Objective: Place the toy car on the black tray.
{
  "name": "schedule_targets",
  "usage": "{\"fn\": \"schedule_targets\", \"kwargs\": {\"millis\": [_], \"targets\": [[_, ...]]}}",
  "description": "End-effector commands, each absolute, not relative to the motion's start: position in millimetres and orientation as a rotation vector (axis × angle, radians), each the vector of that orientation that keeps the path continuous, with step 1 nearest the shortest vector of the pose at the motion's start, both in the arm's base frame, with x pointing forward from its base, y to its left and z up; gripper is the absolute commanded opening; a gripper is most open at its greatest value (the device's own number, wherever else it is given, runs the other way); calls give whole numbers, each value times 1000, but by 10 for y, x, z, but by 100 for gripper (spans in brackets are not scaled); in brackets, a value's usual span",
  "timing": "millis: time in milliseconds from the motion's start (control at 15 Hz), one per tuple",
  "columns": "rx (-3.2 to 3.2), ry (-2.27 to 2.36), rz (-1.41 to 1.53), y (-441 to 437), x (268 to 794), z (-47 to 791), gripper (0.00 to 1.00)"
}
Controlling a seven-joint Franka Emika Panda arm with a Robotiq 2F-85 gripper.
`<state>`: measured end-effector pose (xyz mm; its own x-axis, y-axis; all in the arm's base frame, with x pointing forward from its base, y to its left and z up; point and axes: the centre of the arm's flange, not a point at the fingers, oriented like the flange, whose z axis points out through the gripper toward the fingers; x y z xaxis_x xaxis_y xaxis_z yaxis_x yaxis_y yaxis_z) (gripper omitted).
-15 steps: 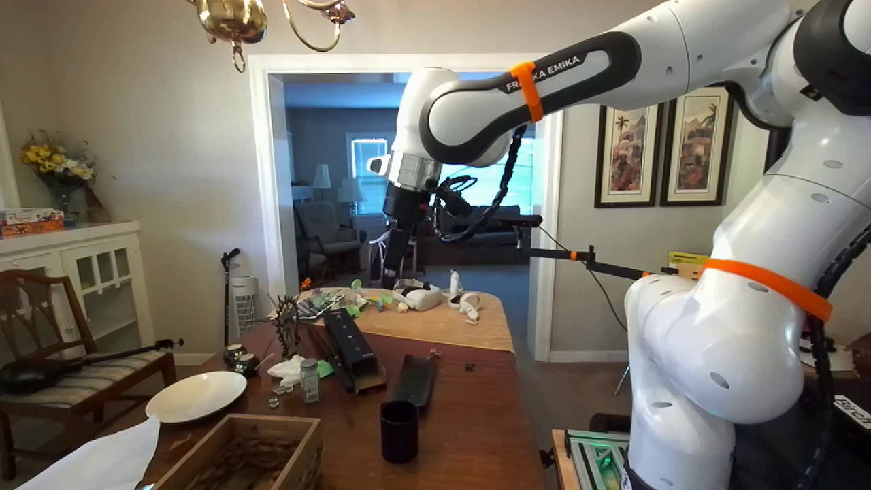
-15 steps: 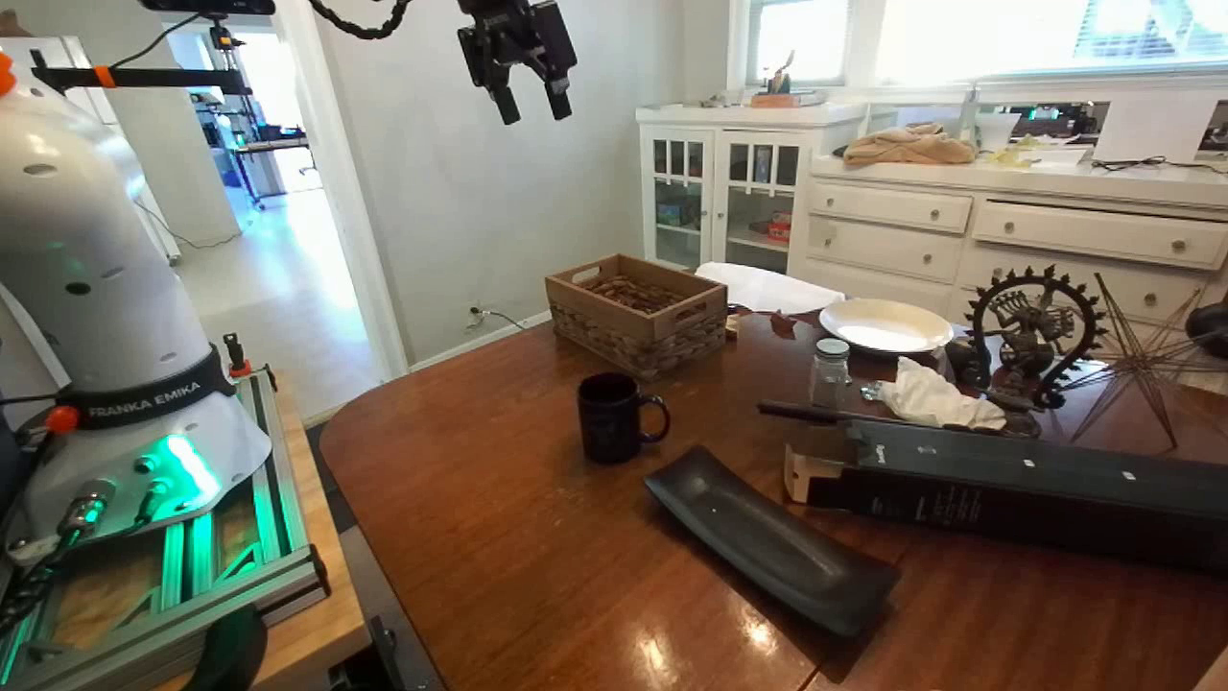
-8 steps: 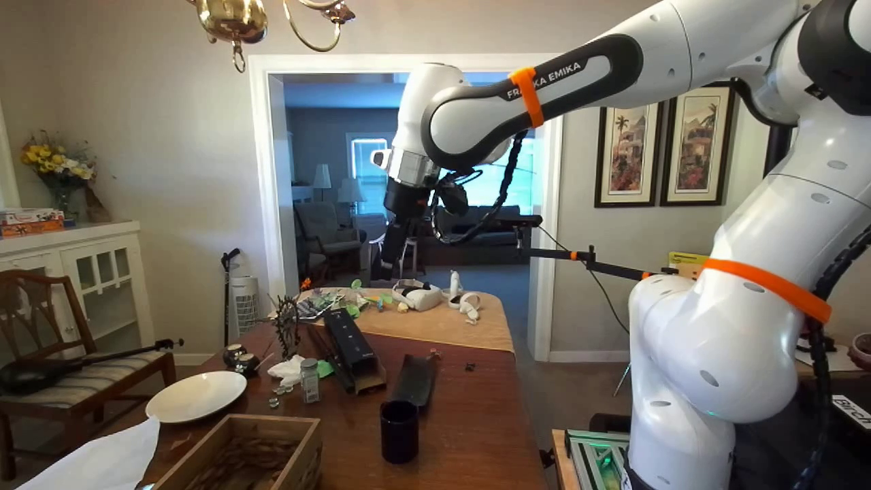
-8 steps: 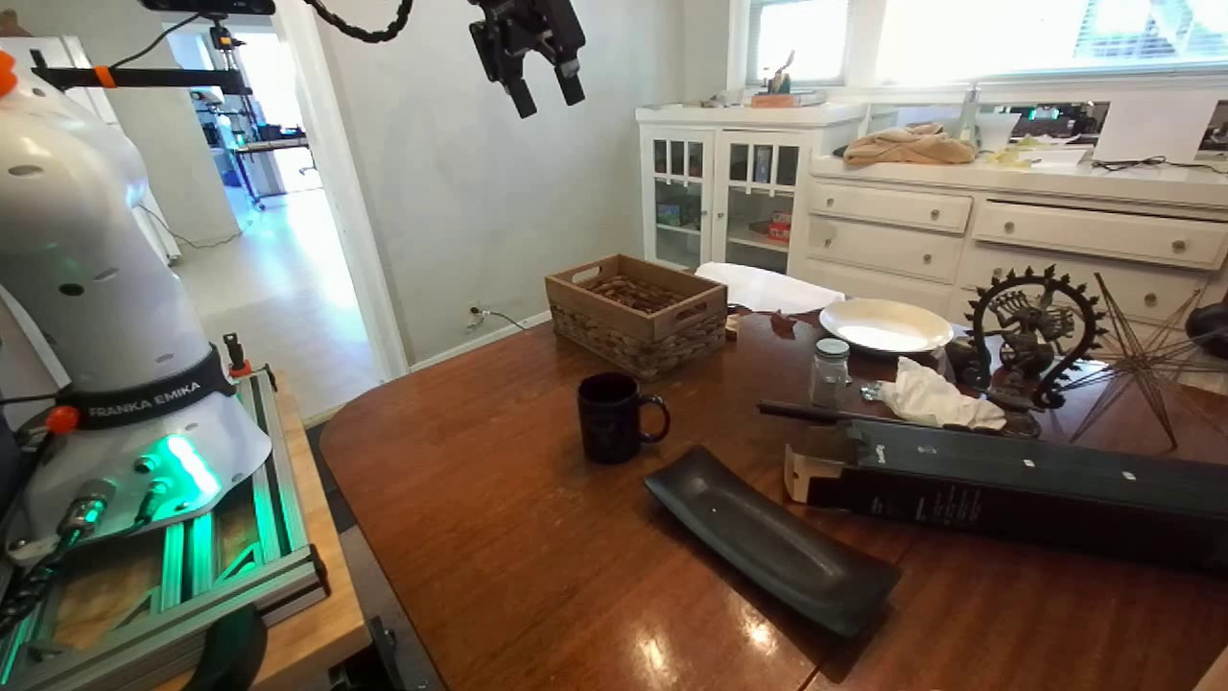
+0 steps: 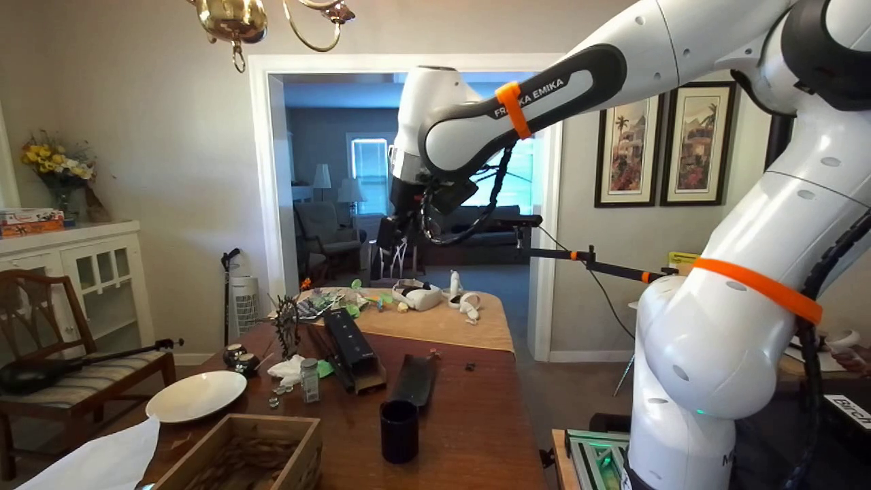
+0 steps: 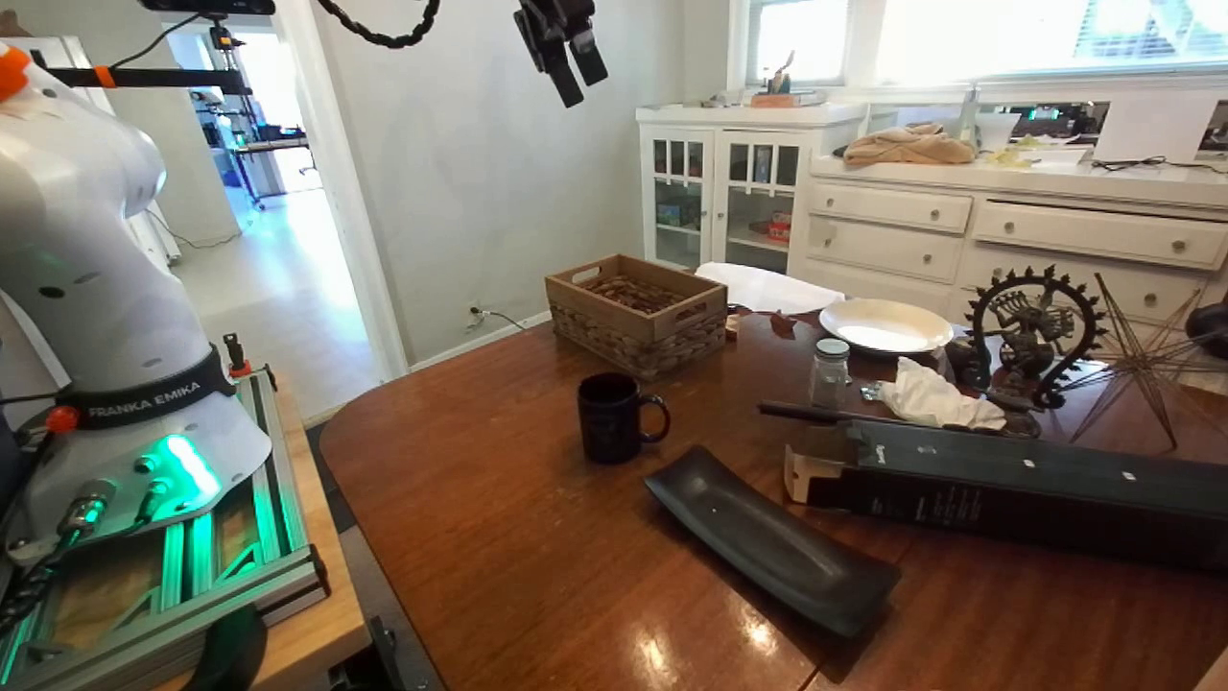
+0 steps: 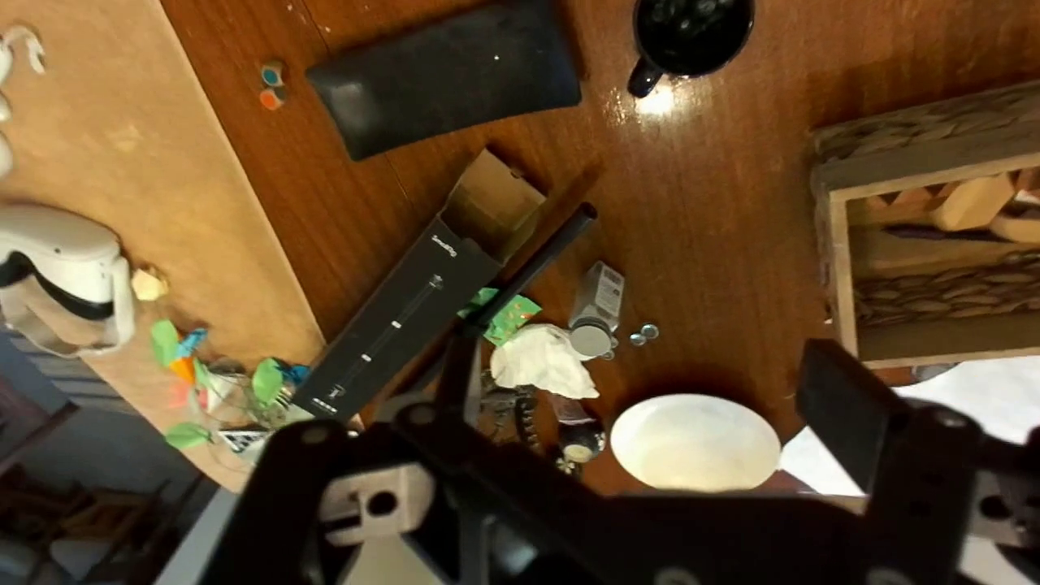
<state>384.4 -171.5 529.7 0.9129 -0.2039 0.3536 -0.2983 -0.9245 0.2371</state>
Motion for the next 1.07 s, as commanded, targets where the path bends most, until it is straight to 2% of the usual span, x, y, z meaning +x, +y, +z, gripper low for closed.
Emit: {"fn": "schedule_targets", "kwargs": {"millis": [0,133,200,1000], "targets": [[2727,-660,469,-1876,3951,5242,100],[2707,-821,476,-1905,3975,5231,100],[2744,-693,477,-1909,3872,5245,100],[2741,-706,479,-1917,3884,5250,100]]}}
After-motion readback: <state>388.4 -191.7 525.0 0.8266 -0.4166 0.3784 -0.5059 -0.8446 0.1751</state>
